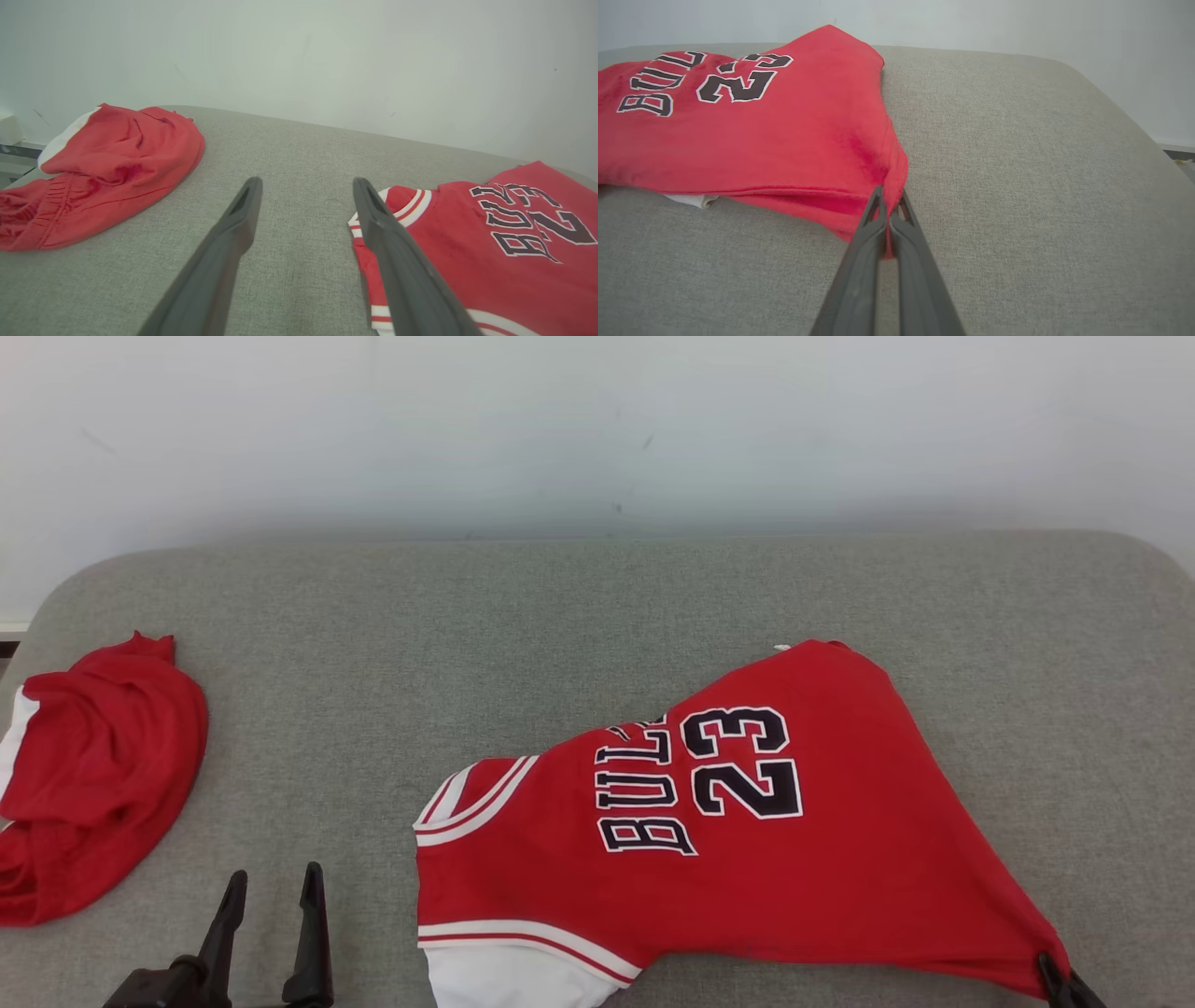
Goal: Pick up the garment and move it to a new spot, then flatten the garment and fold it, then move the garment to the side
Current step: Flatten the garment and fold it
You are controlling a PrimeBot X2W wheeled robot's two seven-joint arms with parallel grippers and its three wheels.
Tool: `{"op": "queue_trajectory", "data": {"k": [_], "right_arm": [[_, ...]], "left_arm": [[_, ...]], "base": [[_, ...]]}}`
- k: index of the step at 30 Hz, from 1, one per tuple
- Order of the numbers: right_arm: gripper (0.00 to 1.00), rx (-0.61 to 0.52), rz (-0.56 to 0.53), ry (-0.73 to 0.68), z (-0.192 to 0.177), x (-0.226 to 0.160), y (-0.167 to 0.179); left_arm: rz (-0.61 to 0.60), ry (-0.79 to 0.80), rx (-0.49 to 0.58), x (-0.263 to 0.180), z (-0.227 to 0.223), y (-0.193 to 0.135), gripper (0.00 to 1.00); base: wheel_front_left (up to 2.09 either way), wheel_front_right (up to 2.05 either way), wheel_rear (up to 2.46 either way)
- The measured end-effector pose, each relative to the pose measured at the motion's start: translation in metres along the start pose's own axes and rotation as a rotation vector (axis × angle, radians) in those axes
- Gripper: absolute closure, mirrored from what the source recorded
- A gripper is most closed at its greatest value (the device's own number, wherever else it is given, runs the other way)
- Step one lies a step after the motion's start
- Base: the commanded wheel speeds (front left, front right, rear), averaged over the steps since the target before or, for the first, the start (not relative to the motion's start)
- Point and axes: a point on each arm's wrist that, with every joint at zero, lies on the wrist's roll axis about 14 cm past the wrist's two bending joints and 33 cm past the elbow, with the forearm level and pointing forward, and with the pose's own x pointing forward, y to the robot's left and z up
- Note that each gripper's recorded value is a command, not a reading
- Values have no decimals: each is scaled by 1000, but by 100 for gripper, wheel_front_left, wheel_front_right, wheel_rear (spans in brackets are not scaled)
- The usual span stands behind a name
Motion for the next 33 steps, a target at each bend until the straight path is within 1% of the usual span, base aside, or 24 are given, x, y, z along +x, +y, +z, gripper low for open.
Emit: {"op": "queue_trajectory", "data": {"k": [3, 4, 5, 6, 9, 11, 17, 18, 25, 30, 33], "right_arm": [[100, 43, -14, 45, -14, -6, -3], [80, 50, -8, 65, -20, -8, -1], [49, 52, -6, 75, -23, -9, 0], [0, 57, -12, 75, -23, -9, -2], [0, 51, -34, 36, -12, -3, -9], [0, 41, -48, -23, 6, 3, -11], [0, 15, -46, -177, 49, 11, 2], [0, 15, -46, -177, 49, 11, 2], [0, -7, 9, -299, 84, 14, 35], [0, -17, 48, -340, 95, 15, 56], [0, -34, 43, -351, 98, 13, 58]], "left_arm": [[-5, 5, -1, 1, -2, -2, 0], [-6, 7, -1, 1, -2, -2, 0], [-7, 6, -2, 1, -2, -2, 0], [-8, 6, -3, 1, -2, -3, 0], [-10, 3, -4, 2, -1, -4, 0], [-12, -1, -4, 2, 0, -4, 0], [-7, -21, 3, 1, 7, -2, 0], [-7, -21, 3, 1, 7, -2, 0], [0, -48, 39, -8, 17, 2, 0], [5, -68, 69, -11, 24, 6, 0], [17, -62, 81, -17, 23, 11, 0]], "base": [[0, 0, 0], [0, 0, 0], [0, 0, 0], [0, 0, 0], [0, 0, 0], [0, 0, 0], [0, 0, 0], [0, 0, 0], [0, 0, 0], [0, 0, 0], [0, 0, 0]]}}
